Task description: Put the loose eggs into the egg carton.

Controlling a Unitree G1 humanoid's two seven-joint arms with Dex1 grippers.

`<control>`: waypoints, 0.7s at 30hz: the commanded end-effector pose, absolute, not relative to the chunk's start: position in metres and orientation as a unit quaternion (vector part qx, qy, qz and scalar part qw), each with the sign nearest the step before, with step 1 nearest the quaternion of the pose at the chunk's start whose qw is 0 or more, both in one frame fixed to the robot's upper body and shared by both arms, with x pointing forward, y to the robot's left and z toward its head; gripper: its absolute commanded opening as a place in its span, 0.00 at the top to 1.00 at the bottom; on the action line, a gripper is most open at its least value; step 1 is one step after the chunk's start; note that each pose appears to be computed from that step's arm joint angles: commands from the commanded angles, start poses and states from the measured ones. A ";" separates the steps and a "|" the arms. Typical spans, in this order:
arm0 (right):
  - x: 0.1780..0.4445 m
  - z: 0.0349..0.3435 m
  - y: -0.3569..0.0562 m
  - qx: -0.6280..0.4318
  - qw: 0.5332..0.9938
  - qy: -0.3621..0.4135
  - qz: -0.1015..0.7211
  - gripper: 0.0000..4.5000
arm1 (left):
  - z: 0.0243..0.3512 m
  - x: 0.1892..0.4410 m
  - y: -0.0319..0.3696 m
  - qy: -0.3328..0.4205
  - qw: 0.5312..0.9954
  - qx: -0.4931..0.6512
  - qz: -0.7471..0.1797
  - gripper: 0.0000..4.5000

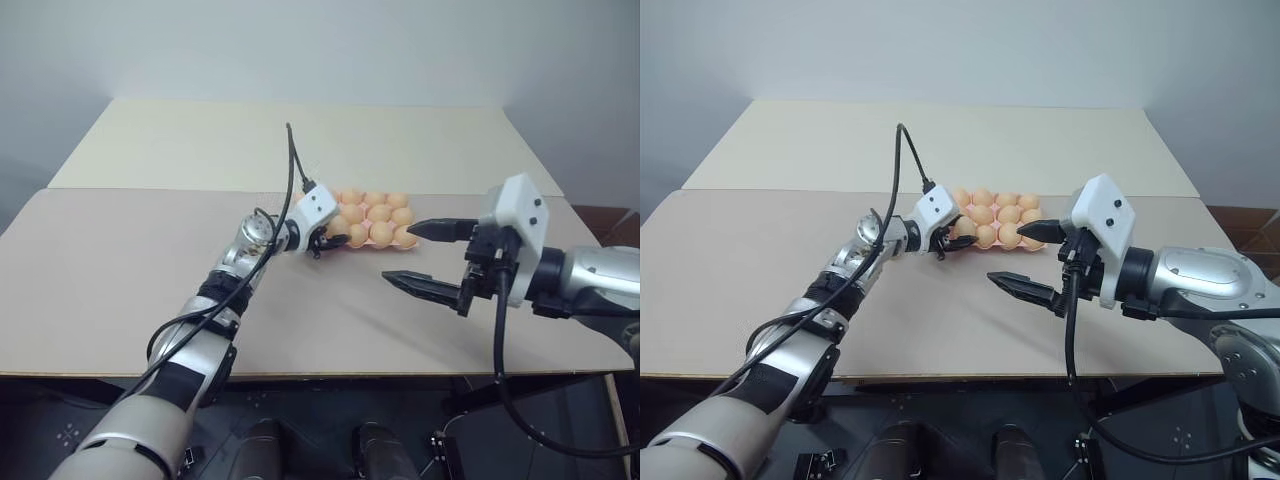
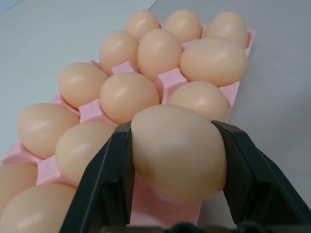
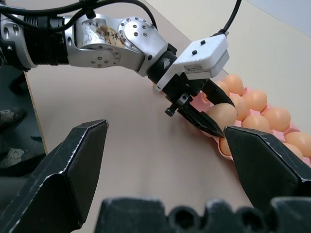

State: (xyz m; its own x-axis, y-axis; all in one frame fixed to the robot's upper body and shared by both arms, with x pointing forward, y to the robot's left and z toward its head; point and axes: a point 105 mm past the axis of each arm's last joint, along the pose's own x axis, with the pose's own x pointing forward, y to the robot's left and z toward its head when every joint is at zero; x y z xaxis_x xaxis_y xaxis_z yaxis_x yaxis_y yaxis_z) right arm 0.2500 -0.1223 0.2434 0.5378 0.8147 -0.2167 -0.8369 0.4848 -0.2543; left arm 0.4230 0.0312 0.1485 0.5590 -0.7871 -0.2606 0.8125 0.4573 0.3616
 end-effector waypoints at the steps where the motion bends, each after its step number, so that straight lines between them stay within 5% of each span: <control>1: 0.245 0.256 -0.124 -0.182 0.862 0.011 0.473 0.00 | 0.170 0.424 0.027 -0.008 0.853 0.220 -0.473 0.37; 7: 0.245 0.255 -0.125 -0.181 0.861 0.013 0.475 0.00 | 0.182 0.424 0.040 -0.021 0.859 0.213 -0.465 0.01; 15: 0.244 0.255 -0.124 -0.178 0.861 0.011 0.476 0.00 | 0.217 0.413 0.084 -0.066 0.900 0.177 -0.394 0.01; 21: 0.240 0.253 -0.117 -0.169 0.856 0.010 0.488 0.00 | 0.203 0.400 0.124 -0.025 0.938 0.153 -0.310 0.01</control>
State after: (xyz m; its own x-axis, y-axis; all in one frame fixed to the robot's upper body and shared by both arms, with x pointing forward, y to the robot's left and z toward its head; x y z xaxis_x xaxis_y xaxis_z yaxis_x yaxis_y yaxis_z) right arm 0.2454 -0.1205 0.2439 0.5331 0.8179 -0.2165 -0.8398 0.4804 -0.2529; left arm 0.4037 0.1215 0.1916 0.7879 -0.6100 -0.0840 0.6026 0.7356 0.3096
